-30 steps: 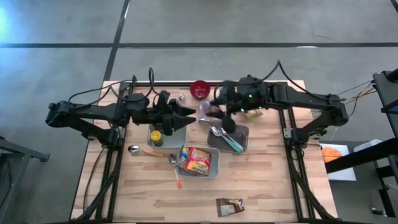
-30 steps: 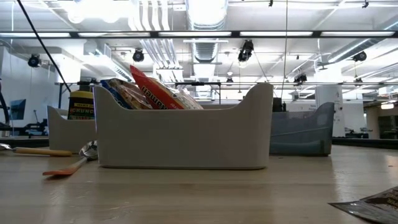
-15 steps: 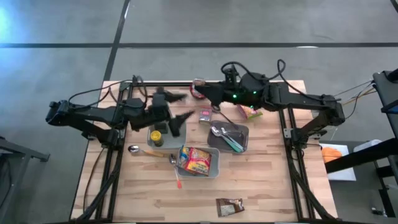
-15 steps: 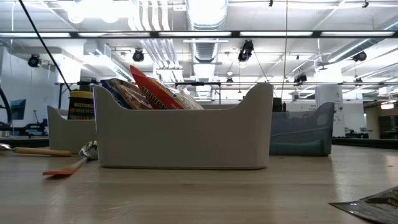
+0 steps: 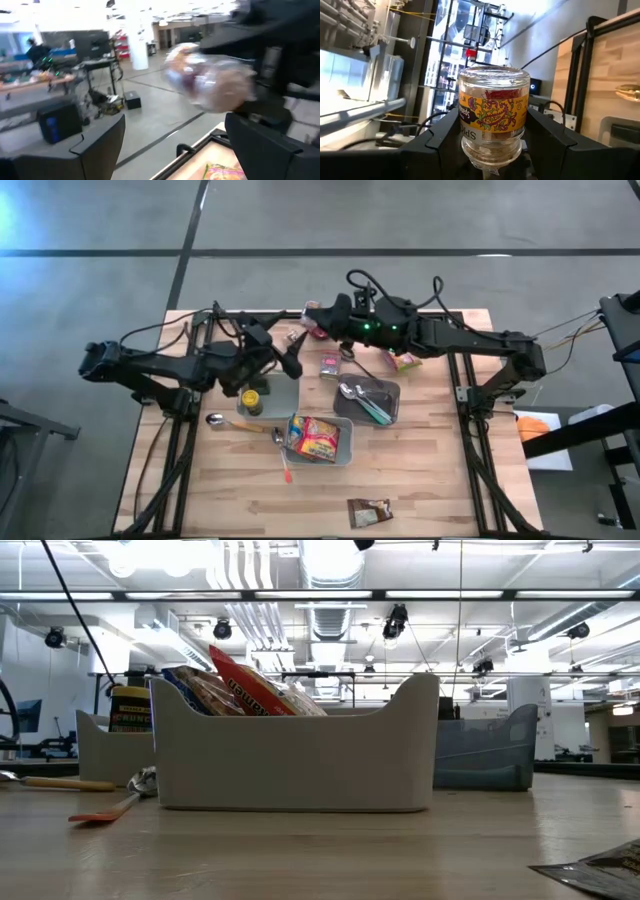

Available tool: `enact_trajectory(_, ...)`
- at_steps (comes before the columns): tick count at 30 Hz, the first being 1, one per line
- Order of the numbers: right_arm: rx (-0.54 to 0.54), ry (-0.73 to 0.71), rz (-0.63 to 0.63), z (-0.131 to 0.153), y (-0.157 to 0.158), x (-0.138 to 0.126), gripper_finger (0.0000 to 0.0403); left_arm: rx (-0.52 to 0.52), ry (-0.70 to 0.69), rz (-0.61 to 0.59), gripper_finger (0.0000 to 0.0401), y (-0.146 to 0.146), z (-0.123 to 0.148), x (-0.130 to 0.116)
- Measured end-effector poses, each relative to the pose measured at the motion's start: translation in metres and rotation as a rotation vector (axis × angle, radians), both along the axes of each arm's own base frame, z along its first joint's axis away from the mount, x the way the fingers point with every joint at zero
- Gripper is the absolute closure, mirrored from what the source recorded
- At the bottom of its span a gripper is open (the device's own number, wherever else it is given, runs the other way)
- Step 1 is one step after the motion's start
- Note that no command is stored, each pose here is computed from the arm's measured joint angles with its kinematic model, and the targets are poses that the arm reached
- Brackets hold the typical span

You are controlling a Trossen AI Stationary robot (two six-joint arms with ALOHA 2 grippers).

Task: Pick & Place Food Item
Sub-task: Put the bottom brown seasoning bottle into the top gray bin

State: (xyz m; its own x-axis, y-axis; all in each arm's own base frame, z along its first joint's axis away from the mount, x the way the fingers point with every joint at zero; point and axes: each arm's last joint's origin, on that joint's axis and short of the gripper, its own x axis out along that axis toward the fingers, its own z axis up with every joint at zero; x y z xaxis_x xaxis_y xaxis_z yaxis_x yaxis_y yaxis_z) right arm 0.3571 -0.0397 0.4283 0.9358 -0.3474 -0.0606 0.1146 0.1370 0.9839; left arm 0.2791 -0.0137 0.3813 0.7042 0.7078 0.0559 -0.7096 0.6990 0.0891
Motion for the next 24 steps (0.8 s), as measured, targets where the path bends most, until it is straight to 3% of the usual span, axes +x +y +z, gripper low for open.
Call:
enact_trajectory(11, 0.031, 0.0, -0.042, -0.003, -0.006, 0.002, 0.0226, 0.034, -0.044, -0.041, 0.0056, -0.006, 0.002, 0.007)
enact_trajectory(24, 0.068, 0.008, 0.01, -0.011, -0.005, 0.01, 0.0226, 0.029, -0.06, -0.044, 0.0056, -0.002, -0.004, 0.02)
